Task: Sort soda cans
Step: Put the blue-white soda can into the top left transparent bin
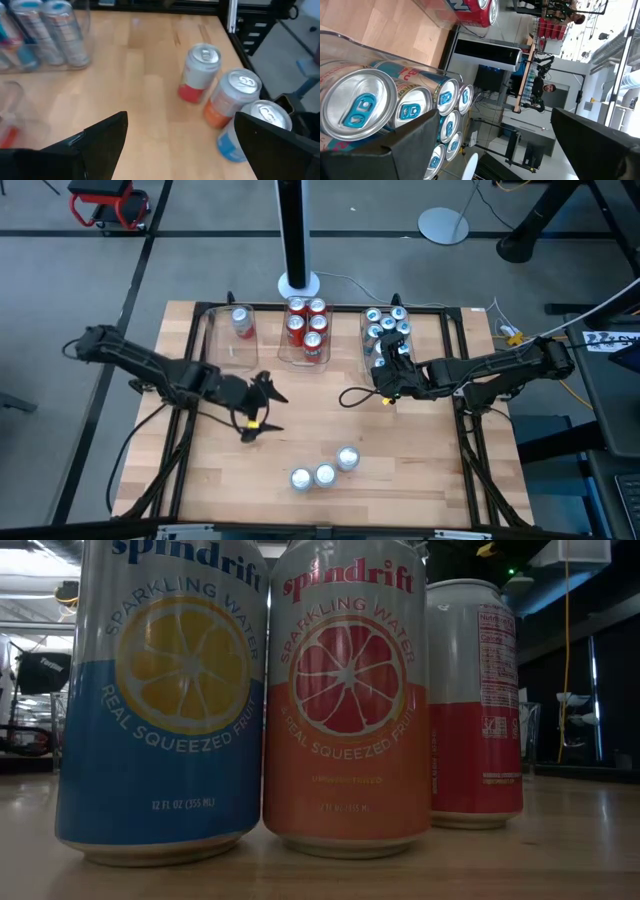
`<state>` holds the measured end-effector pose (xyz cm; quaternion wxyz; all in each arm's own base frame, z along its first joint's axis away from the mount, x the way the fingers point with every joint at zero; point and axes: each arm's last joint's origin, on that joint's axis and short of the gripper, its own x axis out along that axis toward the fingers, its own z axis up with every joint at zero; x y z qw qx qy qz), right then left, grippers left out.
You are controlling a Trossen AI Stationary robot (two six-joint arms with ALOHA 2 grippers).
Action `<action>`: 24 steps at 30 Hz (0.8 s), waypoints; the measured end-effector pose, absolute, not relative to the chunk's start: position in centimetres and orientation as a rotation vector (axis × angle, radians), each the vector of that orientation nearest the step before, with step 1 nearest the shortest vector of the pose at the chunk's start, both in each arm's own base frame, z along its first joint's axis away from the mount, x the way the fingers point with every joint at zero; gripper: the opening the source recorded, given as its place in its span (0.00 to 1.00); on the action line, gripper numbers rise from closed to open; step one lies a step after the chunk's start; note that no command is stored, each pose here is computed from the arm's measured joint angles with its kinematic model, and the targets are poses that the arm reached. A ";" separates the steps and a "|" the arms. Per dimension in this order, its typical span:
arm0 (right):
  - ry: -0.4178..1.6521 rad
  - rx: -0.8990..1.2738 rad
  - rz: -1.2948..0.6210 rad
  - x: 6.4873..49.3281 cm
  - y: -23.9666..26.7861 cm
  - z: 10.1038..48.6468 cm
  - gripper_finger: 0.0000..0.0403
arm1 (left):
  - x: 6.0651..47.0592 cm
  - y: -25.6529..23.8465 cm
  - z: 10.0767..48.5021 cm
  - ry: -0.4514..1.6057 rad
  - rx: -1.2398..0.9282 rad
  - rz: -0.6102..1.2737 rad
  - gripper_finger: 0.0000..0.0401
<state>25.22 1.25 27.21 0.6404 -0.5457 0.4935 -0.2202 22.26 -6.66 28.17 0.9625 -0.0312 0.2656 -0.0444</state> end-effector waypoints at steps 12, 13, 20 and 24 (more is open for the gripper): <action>1.121 -1.258 -0.498 25.3 1.3 27.3 0.94 | 24.9 -12.4 24.4 0.565 -0.082 -0.150 0.88; 1.121 -1.260 -0.500 25.3 1.3 27.3 0.94 | 25.1 -12.5 24.0 0.578 -0.090 -0.146 0.88; 1.122 -1.257 -0.506 25.3 1.3 27.3 0.94 | 26.2 -14.1 22.6 0.564 -0.150 -0.160 0.88; 1.106 -1.221 -0.471 25.3 1.3 27.2 0.94 | 26.3 -15.6 22.2 0.533 -0.195 -0.199 0.88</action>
